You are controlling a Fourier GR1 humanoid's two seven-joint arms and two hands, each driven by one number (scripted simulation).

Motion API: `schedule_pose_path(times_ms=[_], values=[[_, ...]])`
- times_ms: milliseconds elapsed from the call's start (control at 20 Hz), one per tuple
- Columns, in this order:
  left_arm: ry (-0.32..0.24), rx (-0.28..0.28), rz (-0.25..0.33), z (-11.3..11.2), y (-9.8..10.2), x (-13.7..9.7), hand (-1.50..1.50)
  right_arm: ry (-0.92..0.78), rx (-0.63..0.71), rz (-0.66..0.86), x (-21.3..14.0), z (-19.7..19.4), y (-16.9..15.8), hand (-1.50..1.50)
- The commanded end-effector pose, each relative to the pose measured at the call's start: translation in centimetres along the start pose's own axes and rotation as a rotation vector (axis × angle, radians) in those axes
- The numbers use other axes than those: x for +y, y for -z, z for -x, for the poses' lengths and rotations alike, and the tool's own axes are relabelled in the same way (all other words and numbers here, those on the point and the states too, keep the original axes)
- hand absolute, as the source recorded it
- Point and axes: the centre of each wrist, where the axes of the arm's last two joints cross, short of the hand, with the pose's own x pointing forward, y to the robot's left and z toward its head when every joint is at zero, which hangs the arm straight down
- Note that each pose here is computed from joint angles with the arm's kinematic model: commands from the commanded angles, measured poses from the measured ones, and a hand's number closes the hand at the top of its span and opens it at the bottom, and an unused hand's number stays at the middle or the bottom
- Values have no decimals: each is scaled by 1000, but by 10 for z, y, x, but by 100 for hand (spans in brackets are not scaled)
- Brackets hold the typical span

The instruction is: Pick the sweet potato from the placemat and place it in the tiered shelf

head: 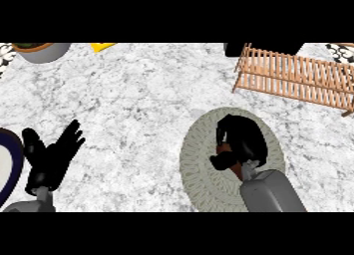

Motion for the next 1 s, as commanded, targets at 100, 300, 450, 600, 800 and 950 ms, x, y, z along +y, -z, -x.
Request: schedule_pose_path(times_ms=[100, 300, 450, 600, 800, 950], values=[[-2, 18, -1, 4, 2, -13, 0, 186, -97, 224, -76, -21, -33, 150], [-10, 22, -15, 7, 2, 0, 0, 178, -87, 383, -131, -23, -72, 150], [2, 17, -16, 1, 7, 10, 0, 184, -32, 451, -168, -41, -93, 150], [-1, 19, 4, 10, 3, -3, 0, 188, -10, 492, -202, -38, -104, 150], [13, 20, 16, 14, -9, 5, 0, 206, 29, 568, -249, -34, -115, 150], [7, -5, -1, -1, 5, 8, 0, 252, 53, 585, -281, -45, -97, 150]])
